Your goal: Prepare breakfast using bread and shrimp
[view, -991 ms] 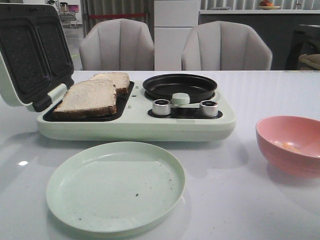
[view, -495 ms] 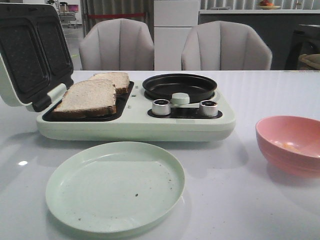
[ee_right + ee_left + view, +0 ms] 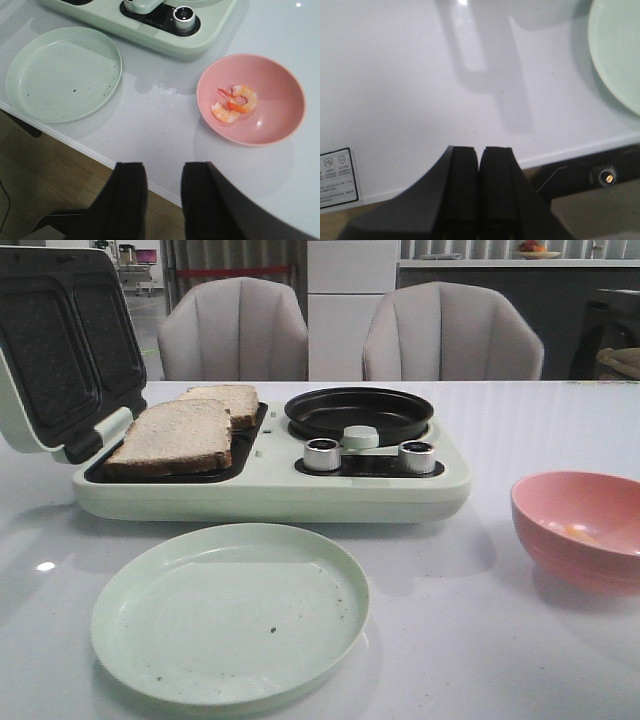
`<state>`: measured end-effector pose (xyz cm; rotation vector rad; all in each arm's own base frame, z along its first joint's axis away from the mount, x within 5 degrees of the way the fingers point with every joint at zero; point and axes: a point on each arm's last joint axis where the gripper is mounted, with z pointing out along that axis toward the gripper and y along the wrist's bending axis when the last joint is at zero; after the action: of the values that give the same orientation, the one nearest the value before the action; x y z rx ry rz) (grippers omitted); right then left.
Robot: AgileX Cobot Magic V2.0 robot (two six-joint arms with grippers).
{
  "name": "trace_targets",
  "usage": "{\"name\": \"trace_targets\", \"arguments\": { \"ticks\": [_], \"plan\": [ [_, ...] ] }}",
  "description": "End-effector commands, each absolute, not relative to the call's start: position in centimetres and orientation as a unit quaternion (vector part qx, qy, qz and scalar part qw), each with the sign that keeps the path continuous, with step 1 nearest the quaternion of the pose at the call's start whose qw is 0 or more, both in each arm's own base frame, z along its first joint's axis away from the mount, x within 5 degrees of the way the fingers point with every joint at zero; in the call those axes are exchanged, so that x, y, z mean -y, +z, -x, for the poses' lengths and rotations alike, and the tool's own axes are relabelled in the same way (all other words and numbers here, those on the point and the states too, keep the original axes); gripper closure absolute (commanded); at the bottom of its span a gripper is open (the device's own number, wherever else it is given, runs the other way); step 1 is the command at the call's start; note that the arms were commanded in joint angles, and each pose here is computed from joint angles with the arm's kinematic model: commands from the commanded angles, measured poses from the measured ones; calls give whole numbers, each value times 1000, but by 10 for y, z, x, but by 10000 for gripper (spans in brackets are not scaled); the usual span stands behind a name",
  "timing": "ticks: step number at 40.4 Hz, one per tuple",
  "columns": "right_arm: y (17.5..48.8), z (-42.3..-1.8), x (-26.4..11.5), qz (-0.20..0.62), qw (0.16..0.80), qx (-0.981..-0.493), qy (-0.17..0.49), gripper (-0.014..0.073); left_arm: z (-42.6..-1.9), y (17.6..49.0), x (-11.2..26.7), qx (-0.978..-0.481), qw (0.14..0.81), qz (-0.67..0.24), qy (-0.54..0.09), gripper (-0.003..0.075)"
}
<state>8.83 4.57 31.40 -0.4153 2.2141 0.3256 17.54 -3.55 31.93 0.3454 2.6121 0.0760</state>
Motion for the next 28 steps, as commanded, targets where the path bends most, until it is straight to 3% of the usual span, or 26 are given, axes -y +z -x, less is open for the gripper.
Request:
{"name": "trace_targets", "arguments": {
  "ticks": [1,12,28],
  "plan": [
    [327,-91,-46,159,459,-863,139,279,-194,343,13,-945,319,-72,-6,614],
    [327,-91,-46,159,459,-863,139,279,-257,355,-34,-915,358,80,-165,622],
    [327,-91,-46,159,459,-863,139,279,-359,348,-61,-893,373,124,-218,622]
  ]
}}
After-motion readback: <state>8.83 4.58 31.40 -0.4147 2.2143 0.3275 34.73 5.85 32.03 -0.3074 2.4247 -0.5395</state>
